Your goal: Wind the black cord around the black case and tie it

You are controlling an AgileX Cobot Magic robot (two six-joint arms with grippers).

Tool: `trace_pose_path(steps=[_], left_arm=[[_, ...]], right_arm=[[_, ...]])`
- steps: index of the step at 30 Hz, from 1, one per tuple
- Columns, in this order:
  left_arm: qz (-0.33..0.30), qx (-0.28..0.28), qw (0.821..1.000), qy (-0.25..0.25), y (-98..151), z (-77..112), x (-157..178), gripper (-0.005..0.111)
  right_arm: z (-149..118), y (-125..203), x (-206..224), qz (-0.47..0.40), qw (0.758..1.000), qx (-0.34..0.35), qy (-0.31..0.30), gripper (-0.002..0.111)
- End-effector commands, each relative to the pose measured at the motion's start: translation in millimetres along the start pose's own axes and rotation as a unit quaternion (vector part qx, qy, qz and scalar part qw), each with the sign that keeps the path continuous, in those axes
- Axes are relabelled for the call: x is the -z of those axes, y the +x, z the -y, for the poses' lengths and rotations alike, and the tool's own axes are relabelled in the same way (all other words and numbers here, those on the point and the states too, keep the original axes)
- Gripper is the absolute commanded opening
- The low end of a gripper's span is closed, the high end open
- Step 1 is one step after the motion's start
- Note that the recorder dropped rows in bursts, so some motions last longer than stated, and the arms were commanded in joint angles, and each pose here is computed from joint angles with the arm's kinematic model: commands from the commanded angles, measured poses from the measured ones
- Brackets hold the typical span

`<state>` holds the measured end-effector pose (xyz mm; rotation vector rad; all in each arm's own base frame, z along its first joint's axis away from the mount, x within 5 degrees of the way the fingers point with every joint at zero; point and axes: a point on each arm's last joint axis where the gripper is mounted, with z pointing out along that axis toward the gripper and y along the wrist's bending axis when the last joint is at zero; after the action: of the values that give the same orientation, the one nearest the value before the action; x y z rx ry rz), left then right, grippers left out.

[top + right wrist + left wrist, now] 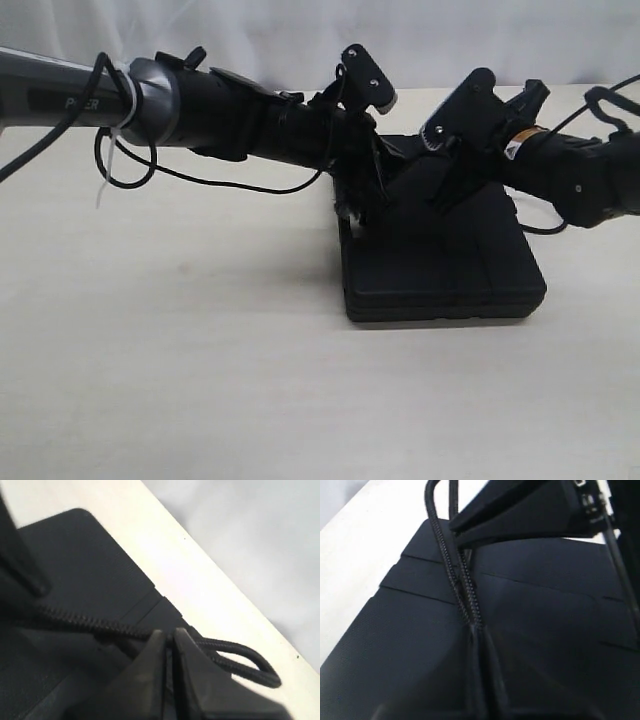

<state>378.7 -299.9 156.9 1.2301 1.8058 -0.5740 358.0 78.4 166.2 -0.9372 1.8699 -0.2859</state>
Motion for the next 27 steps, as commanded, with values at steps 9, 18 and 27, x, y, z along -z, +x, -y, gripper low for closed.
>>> trace_pose_path(steps=[9,18,27], left_arm=[[0.003,-0.012,1.0,-0.007,-2.6,-1.6,0.4,0.0],[0.003,-0.012,1.0,-0.006,-2.6,-1.4,0.4,0.0],[0.004,-0.012,1.0,-0.002,-2.9,-0.7,0.4,0.0]], right_arm=[[6.4,1.2,19.2,-0.06,0.997,0.02,-0.041,0.005],[60.6,26.2,31.3,-0.1,0.969,-0.224,0.042,0.047],[99.9,92.2,-20.7,-0.253,0.919,-0.29,-0.086,0.045]])
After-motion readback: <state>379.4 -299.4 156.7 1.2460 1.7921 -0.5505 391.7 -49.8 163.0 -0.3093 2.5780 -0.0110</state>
